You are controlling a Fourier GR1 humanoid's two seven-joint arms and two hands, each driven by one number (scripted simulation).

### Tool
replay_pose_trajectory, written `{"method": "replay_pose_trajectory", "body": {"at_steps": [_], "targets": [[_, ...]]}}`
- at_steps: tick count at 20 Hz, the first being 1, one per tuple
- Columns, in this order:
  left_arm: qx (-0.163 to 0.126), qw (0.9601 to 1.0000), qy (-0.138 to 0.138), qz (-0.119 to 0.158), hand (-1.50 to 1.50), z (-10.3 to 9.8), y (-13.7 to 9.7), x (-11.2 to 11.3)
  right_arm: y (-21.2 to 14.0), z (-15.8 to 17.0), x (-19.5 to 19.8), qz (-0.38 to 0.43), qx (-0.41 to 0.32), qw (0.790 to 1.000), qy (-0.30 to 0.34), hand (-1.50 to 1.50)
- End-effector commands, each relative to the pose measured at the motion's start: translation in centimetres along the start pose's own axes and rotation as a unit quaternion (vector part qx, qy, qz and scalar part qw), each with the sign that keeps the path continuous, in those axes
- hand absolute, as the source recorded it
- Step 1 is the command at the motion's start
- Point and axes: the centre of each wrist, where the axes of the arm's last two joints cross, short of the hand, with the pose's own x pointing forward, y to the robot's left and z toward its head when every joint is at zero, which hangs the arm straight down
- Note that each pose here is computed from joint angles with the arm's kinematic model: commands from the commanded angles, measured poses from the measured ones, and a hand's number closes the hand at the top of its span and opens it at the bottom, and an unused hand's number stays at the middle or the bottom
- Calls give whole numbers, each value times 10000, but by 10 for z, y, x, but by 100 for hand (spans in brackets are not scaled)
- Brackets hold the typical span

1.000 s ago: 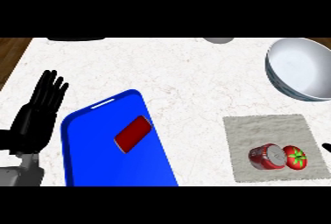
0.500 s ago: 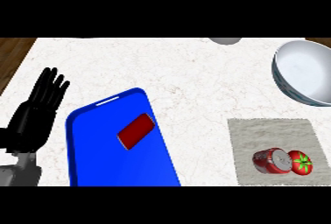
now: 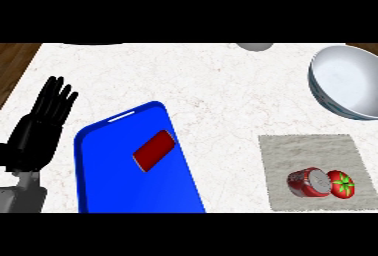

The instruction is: Pick the tomato from the placemat and place it in the bowl

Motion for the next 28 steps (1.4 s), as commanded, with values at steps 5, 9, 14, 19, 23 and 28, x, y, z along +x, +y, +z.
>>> {"method": "replay_pose_trajectory", "body": {"at_steps": [5, 9, 14, 19, 23, 28], "targets": [[21, 10000, -85, 18, 0, -2, 1, 14, 39, -11, 20, -230, 227, 9994, 146, -150], [65, 9999, -77, -11, 0, -7, -26, -7, 52, -3, -3, -202, 240, 9994, 122, -150], [-19, 10000, 73, -32, 0, -3, -2, 5, 81, 11, -7, -171, -229, 9995, 107, -150], [56, 10000, -26, 46, 0, 14, -3, 0, 97, 14, -20, -105, -594, 9981, -110, -150], [21, 10000, 11, 75, 0, -5, 1, -14, 101, 11, -11, -28, -599, 9981, -144, -150], [-11, 10000, 59, 2, 0, -1, -8, 5, 97, -21, -18, 68, -498, 9987, -97, -150]]}}
